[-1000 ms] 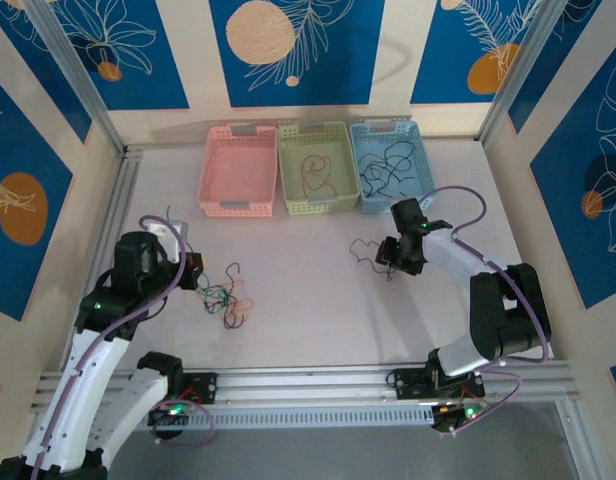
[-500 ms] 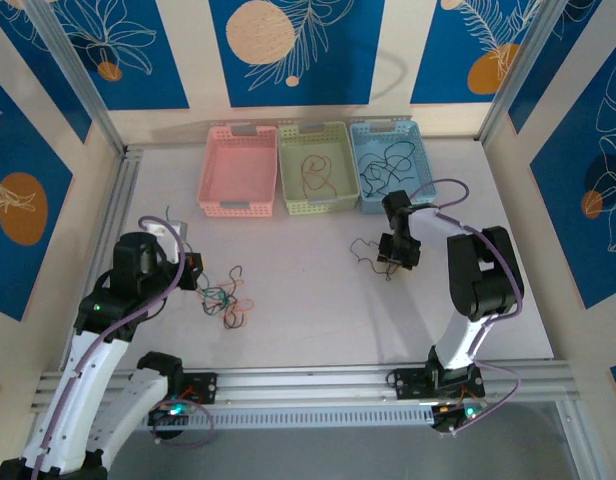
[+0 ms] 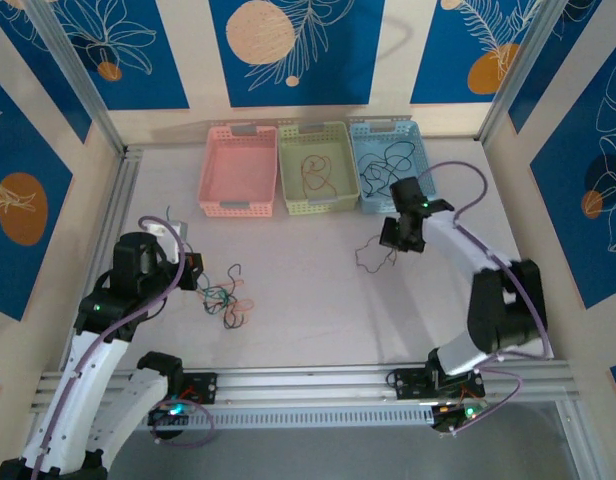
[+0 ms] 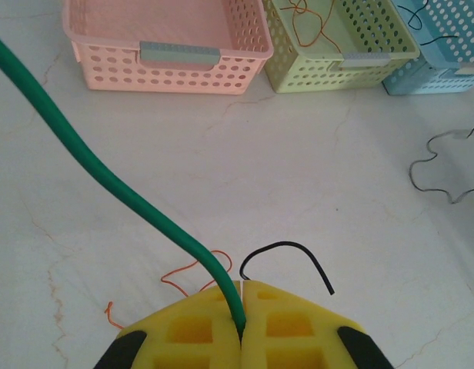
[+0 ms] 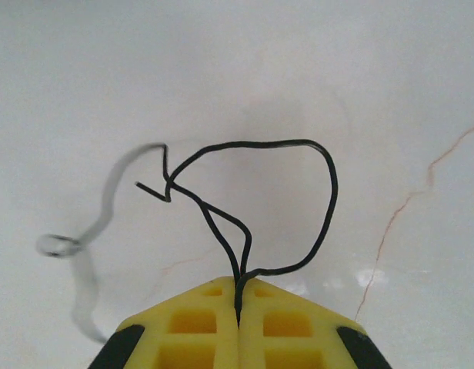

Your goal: Untangle the cables

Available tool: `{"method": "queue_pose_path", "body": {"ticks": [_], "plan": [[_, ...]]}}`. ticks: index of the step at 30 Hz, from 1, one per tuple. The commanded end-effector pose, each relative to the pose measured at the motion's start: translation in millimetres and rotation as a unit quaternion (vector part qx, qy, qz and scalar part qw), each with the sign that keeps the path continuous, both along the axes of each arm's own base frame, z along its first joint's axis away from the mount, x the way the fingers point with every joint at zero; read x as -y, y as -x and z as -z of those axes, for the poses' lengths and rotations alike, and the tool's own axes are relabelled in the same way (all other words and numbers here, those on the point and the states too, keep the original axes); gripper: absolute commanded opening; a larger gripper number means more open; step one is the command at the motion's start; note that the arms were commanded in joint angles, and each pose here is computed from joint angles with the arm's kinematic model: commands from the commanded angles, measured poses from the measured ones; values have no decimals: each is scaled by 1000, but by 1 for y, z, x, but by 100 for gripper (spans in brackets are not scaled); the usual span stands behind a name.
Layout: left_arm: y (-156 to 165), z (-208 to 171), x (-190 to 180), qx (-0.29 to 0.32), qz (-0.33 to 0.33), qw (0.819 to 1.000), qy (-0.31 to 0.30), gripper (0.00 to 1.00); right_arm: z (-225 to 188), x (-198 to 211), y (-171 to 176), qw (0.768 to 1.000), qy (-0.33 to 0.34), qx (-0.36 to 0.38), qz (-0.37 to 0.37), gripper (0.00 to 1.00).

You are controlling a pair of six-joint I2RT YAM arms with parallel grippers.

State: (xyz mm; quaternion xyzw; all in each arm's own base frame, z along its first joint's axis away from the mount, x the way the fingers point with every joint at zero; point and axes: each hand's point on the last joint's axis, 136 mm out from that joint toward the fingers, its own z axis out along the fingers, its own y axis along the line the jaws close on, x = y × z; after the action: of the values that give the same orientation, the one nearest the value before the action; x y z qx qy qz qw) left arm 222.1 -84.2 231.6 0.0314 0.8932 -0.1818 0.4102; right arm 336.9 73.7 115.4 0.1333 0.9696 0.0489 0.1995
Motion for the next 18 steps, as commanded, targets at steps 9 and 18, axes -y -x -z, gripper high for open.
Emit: {"method": "queue_pose_path", "body": {"ticks": [9,18], "plan": [[-2,-4,1,11,8,1000,2,0,-148,42,-108,980,-9,189,64,0],[-3,-2,1,7,9,1000,0,0,-104,50,-215,984,-26,148,98,4]]}}
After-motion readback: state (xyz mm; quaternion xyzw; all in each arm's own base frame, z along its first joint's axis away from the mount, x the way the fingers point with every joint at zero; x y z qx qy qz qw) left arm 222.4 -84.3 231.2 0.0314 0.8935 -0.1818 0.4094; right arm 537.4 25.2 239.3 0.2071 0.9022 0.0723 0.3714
